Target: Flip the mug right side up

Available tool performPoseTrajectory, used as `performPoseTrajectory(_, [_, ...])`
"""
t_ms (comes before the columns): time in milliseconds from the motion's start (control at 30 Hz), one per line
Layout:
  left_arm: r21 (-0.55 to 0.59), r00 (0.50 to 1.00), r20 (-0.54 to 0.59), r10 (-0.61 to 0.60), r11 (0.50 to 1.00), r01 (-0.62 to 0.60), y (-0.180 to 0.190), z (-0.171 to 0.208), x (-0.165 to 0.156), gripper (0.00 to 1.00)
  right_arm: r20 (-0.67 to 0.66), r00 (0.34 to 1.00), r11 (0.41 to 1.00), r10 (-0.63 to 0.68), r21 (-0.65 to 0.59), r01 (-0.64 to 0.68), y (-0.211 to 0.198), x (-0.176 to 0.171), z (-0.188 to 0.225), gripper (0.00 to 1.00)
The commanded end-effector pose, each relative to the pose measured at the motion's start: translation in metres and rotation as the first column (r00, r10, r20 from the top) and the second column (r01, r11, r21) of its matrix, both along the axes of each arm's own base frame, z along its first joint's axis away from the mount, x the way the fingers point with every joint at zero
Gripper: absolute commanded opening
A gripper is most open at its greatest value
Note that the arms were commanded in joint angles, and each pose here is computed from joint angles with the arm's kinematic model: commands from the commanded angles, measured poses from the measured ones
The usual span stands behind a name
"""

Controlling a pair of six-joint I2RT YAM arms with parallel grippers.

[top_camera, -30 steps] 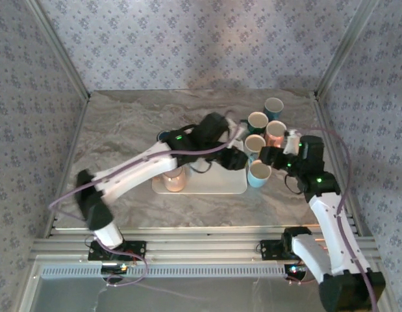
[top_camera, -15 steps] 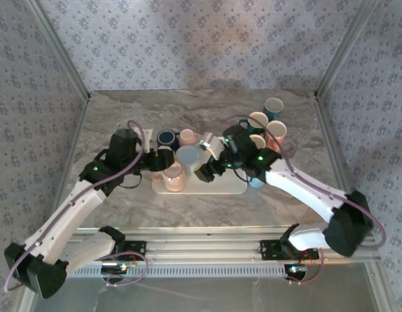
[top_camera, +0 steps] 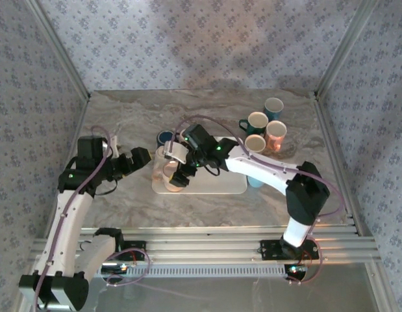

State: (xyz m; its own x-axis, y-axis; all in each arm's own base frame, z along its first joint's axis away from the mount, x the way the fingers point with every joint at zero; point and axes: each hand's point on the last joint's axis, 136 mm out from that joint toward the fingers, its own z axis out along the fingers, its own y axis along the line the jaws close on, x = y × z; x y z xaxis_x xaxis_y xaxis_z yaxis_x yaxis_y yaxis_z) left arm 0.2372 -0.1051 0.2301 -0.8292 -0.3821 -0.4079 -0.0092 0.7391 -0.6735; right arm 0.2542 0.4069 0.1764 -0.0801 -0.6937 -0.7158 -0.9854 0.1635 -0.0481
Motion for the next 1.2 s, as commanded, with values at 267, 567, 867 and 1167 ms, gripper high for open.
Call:
performPoseTrajectory(267, [-0.042, 0.999, -0.050, -0.008, 0.999, 0.006, 0.000, -0.010, -0.004, 1.00, 0.052, 0.996, 0.982, 0.079, -0.176, -0.069, 0.009, 0.004, -0.041, 1.00])
performPoseTrajectory(567, [-0.043, 0.999, -0.051, -0.007, 0.999, 0.005, 0.001, -0.011, -0.002, 1.00, 0.118, 0.990, 0.971, 0.074, -0.234, -0.045, 0.010, 0.016, -0.051, 1.00])
performPoseTrajectory(867, [-0.049, 0.998, -0.056, 0.001, 0.999, -0.004, 0.001, -0.012, -0.001, 1.00, 0.131, 0.988, 0.968, 0.086, -0.245, -0.052, 0.015, 0.016, -0.060, 1.00])
performPoseTrajectory(1167, [-0.052, 0.998, -0.057, 0.015, 0.999, -0.018, 0.002, -0.009, 0.000, 1.00, 0.113, 0.989, 0.978, 0.093, -0.197, -0.070, 0.020, 0.012, -0.060, 0.91])
